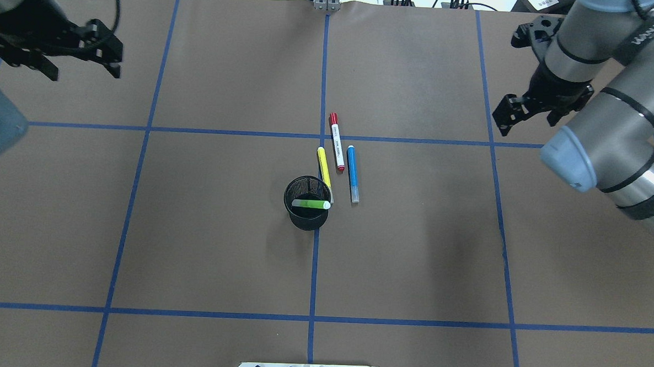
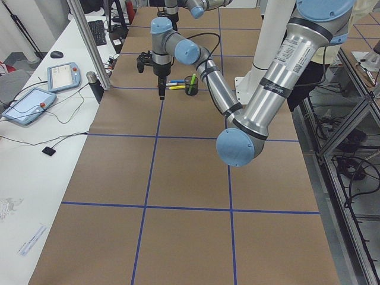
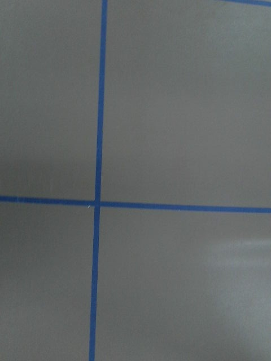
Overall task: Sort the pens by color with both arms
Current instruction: 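Move the left gripper over the black pen cup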
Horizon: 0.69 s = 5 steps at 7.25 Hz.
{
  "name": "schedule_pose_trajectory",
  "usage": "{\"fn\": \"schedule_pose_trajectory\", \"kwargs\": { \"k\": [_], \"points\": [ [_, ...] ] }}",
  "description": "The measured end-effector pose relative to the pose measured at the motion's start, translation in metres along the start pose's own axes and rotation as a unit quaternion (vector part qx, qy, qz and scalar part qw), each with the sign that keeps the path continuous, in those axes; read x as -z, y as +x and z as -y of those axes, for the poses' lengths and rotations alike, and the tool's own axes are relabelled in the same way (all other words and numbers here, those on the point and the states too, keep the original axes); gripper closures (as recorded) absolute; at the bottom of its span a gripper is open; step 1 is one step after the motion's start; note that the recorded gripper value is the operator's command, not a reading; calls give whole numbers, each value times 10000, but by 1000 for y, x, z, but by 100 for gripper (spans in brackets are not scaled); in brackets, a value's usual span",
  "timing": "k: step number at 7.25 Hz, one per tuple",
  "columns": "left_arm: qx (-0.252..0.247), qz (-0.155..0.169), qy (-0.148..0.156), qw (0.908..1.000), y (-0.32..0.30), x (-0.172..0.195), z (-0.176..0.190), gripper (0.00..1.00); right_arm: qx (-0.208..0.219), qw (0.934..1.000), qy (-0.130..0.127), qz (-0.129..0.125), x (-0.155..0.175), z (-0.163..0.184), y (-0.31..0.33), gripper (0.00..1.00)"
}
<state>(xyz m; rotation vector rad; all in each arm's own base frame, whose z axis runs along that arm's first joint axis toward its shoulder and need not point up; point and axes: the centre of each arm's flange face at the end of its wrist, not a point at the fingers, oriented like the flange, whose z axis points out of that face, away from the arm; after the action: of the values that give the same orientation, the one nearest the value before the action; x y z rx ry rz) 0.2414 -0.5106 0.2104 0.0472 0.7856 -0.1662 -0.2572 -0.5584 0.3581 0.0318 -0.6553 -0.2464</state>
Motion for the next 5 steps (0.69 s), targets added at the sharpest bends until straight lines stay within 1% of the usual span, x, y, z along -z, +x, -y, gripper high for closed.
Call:
{"fn": "schedule_pose_trajectory", "kwargs": {
  "k": [2, 3, 4, 5],
  "points": [
    [504, 50, -80, 9987, 110, -23, -62, 0, 423, 9988, -143, -177, -5, -20, 83, 1],
    [813, 122, -55, 9966, 164, -38, -90, 0, 586, 9978, -211, -226, -9, -31, 116, 1],
    [1165, 209, 11, 9930, 216, -51, -109, 0, 685, 9970, -265, -257, -12, -41, 140, 1],
    [1529, 286, 79, 9878, 260, -63, -119, 1, 738, 9964, -300, -273, -14, -47, 155, 1]
  ]
}}
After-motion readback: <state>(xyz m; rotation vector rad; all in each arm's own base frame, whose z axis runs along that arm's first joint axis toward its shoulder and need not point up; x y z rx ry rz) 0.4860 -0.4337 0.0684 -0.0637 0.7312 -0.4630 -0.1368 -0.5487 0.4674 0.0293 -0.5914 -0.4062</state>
